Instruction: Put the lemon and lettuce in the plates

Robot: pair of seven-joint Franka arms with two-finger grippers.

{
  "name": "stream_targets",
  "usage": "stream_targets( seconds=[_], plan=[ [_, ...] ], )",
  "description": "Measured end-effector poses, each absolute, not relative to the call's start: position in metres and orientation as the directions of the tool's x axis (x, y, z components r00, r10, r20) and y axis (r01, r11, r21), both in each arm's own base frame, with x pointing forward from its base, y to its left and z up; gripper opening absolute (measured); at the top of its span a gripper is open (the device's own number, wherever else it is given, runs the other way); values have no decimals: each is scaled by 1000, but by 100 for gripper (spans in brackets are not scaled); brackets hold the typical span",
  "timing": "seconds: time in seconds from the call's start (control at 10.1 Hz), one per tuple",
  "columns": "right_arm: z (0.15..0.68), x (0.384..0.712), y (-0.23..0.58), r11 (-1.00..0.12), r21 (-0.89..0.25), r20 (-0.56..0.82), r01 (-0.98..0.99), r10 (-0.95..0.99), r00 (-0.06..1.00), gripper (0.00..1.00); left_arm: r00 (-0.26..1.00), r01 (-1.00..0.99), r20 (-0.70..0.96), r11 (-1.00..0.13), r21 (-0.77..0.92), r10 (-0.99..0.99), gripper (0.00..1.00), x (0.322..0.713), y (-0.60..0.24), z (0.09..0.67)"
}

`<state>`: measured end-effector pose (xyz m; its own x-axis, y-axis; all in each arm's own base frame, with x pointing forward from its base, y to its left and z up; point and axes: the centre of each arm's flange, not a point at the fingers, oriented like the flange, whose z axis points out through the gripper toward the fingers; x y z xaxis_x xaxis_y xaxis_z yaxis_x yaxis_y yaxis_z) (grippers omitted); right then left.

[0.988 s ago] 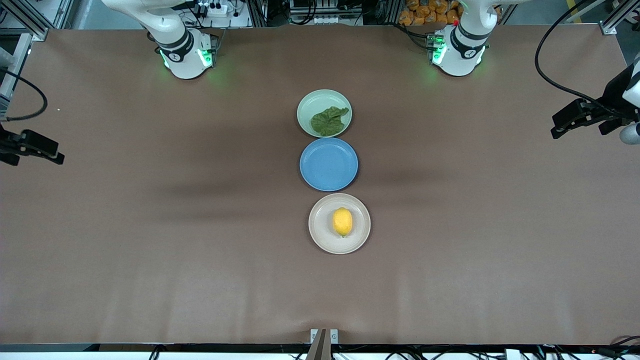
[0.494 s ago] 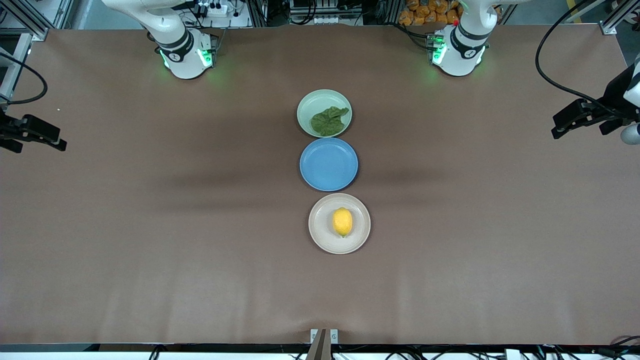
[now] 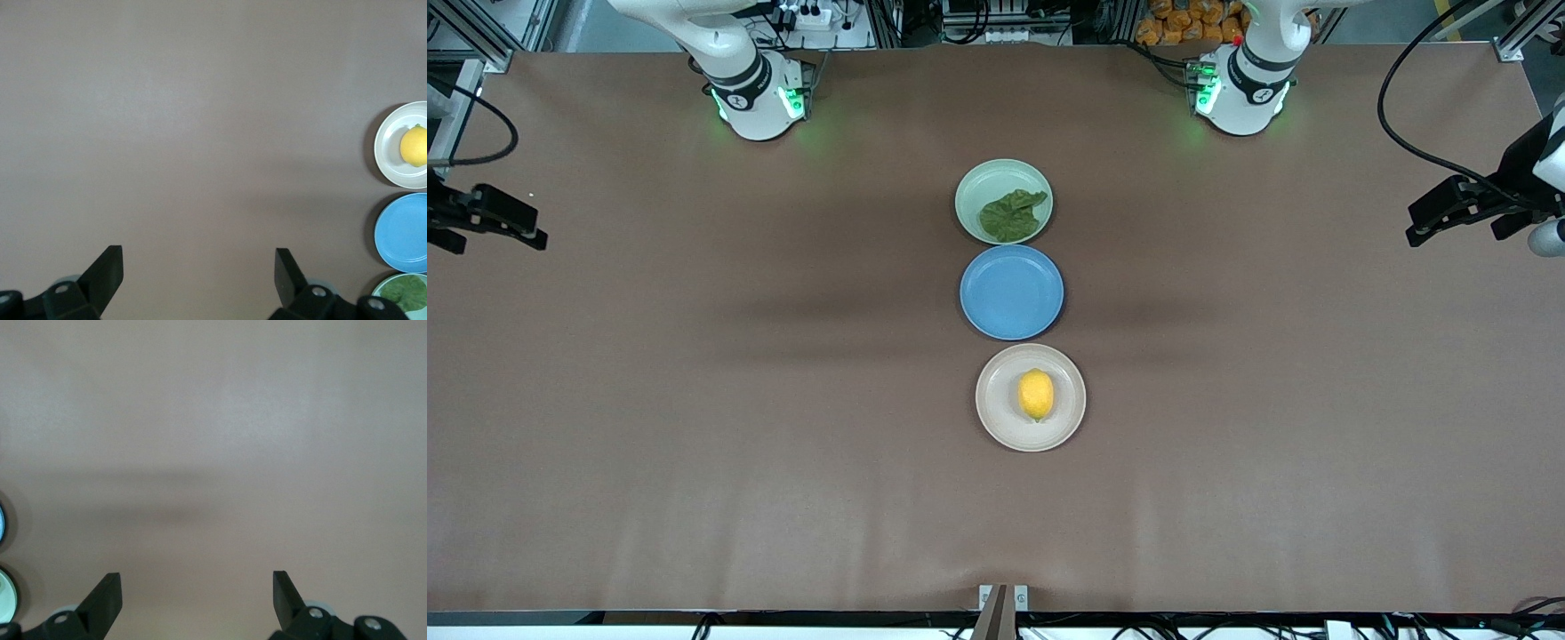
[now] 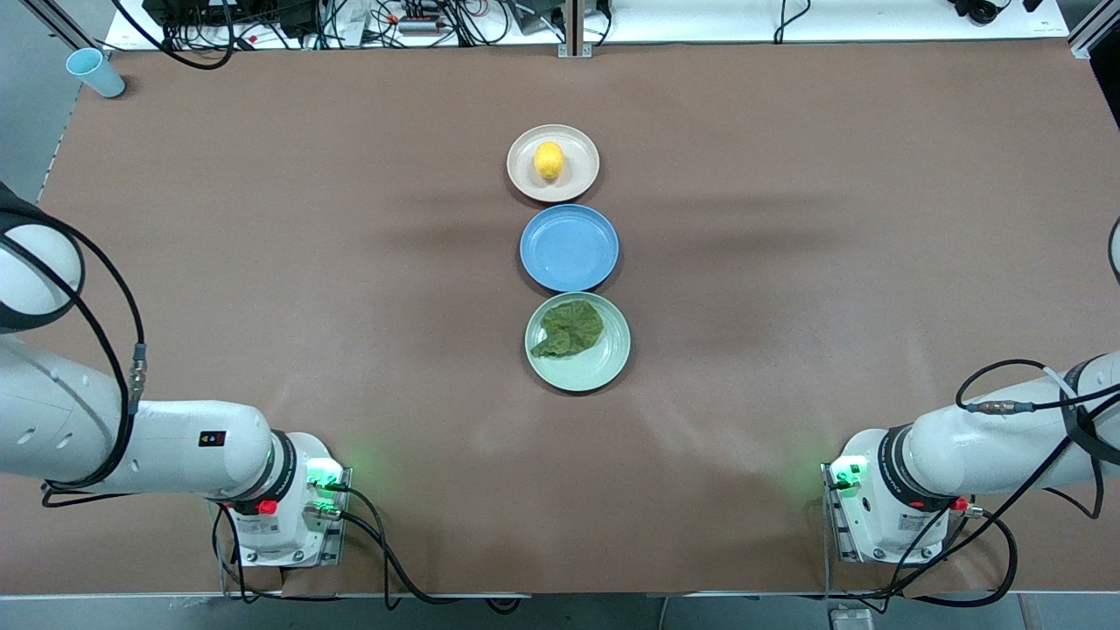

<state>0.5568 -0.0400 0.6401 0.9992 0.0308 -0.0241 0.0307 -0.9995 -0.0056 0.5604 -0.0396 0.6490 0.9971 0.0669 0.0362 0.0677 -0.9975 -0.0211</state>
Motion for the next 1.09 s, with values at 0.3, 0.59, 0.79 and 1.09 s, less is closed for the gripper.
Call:
stream_targets(
  seconds=[0.3,0.59,0.79,1.09],
  plan=[
    [648,550,-42,-1000,-8,-16,28,28,999,100,997,68,36,-997,-21,67,100,560,-39,649],
    [642,555,-34,-999,-7,-11,42,42,999,100,997,70,36,-997,-21,69,100,560,-38,649],
    [638,556,-34,-999,-7,-13,42,42,999,100,997,70,36,-997,-21,69,100,560,-38,649],
    [636,557,-34,-999,-5,-14,42,42,999,100,997,71,38,-997,-21,70,100,560,-38,650]
  ],
)
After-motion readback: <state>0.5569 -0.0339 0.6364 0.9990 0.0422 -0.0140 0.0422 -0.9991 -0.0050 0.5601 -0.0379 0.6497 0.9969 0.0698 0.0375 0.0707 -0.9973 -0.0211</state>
